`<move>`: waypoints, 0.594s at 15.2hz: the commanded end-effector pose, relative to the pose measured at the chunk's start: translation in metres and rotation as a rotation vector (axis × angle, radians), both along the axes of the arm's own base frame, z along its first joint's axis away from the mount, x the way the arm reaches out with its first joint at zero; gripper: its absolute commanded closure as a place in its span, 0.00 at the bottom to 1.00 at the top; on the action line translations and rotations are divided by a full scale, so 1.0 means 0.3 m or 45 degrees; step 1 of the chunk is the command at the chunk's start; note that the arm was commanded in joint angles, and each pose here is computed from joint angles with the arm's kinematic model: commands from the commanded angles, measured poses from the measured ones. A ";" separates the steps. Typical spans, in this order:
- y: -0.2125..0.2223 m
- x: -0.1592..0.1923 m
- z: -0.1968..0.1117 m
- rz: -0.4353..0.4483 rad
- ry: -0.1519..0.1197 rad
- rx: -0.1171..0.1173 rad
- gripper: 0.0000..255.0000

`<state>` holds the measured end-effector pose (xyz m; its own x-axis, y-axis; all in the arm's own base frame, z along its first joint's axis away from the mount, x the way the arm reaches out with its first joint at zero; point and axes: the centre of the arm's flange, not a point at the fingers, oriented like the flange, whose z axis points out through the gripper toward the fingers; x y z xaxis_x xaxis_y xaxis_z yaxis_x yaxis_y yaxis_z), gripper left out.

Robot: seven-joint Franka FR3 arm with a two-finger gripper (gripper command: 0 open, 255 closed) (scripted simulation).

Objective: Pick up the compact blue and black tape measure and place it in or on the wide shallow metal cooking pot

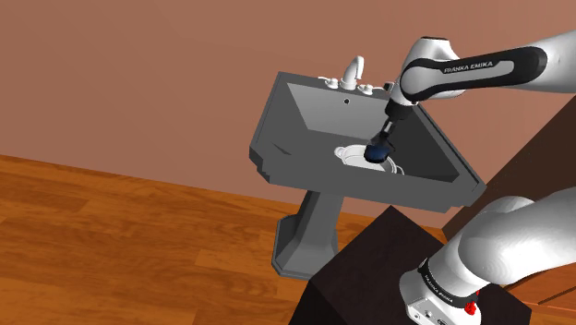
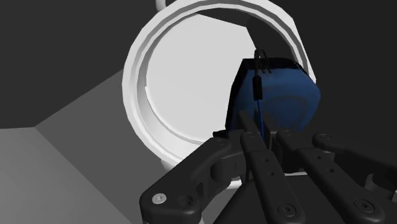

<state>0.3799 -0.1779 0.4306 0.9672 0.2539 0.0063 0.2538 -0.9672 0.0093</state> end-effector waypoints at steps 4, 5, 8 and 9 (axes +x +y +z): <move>0.005 0.001 -0.087 0.000 -0.001 0.000 1.00; 0.005 0.001 -0.105 0.000 -0.001 0.000 1.00; 0.005 0.001 -0.158 0.000 -0.001 0.000 1.00; 0.005 0.001 -0.180 0.000 -0.001 0.000 1.00</move>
